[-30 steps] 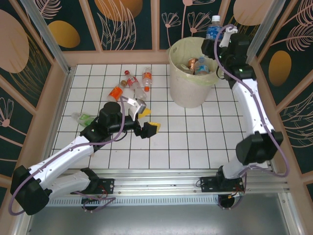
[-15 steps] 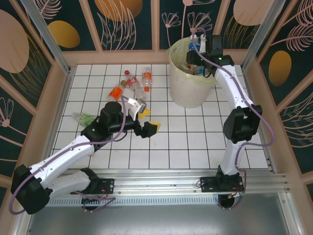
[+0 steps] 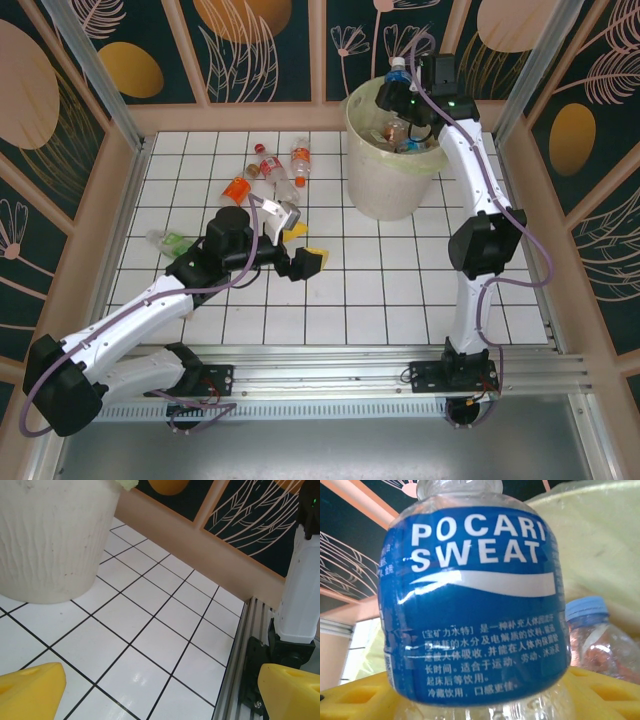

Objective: Put the plastic bottles in the bin

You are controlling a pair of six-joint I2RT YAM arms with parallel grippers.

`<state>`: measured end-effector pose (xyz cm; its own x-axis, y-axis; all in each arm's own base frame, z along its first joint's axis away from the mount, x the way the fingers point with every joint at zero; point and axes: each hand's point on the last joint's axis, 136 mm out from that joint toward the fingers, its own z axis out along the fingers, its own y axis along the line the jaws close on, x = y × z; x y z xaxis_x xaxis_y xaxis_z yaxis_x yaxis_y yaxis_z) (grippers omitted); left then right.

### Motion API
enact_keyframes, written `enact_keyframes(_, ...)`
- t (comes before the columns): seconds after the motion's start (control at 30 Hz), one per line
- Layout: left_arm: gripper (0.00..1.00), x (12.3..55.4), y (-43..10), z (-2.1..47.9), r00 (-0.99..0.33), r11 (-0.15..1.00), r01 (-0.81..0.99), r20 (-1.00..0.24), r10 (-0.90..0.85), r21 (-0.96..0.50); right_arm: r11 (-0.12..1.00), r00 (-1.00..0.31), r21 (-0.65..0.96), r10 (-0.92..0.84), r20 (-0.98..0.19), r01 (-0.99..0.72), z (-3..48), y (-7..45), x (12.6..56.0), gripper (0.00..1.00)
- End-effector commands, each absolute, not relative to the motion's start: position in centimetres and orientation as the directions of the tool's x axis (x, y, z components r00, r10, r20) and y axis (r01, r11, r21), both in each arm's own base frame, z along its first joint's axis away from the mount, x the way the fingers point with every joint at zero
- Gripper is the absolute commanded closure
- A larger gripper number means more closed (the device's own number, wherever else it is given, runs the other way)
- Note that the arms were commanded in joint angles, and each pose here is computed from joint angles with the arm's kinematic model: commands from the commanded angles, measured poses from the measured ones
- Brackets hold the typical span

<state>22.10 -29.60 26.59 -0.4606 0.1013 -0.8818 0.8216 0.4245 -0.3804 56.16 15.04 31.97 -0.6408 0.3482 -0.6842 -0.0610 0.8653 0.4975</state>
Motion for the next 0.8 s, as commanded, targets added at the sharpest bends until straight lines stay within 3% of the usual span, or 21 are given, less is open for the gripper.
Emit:
enact_keyframes(0.0, 0.01, 22.2, -29.6, 28.0, -0.437, 0.424, 0.829, -0.895, 0.087, -0.364, 0.8, -0.661, 0.599, 0.433, -0.613, -0.031, 31.9, 16.3, 56.3, 0.25)
enact_keyframes(0.2, 0.01, 22.2, -29.7, 28.0, -0.437, 0.42, 0.831, -0.895, 0.09, -0.363, 0.736, -0.663, 0.673, 0.47, -0.582, -0.069, 33.6, 17.6, 56.3, 0.1)
enact_keyframes(0.27, 0.01, 22.1, -29.7, 28.1, -0.432, 0.42, 0.834, -0.897, 0.091, -0.359, 0.737, -0.663, 0.672, 0.467, -0.585, -0.073, 34.0, 17.4, 56.2, 0.1)
enact_keyframes(0.43, 0.01, 22.1, -29.7, 28.0, -0.43, 0.42, 0.835, -0.898, 0.094, -0.356, 0.74, -0.669, 0.666, 0.447, -0.595, -0.098, 34.5, 16.7, 55.3, 0.12)
enact_keyframes(0.6, 0.01, 22.3, -29.7, 28.2, -0.429, 0.424, 0.833, -0.899, 0.09, -0.355, 0.711, -0.647, 0.677, 0.428, -0.631, -0.19, 35.8, 16.8, 54.9, 0.2)
enact_keyframes(0.77, 0.01, 25.1, -27.7, 28.5, -0.421, 0.6, 0.737, -0.906, 0.047, -0.311, 0.724, -0.614, 0.629, 0.367, -0.699, -0.282, 37.2, 17.7, 53.8, 0.21)
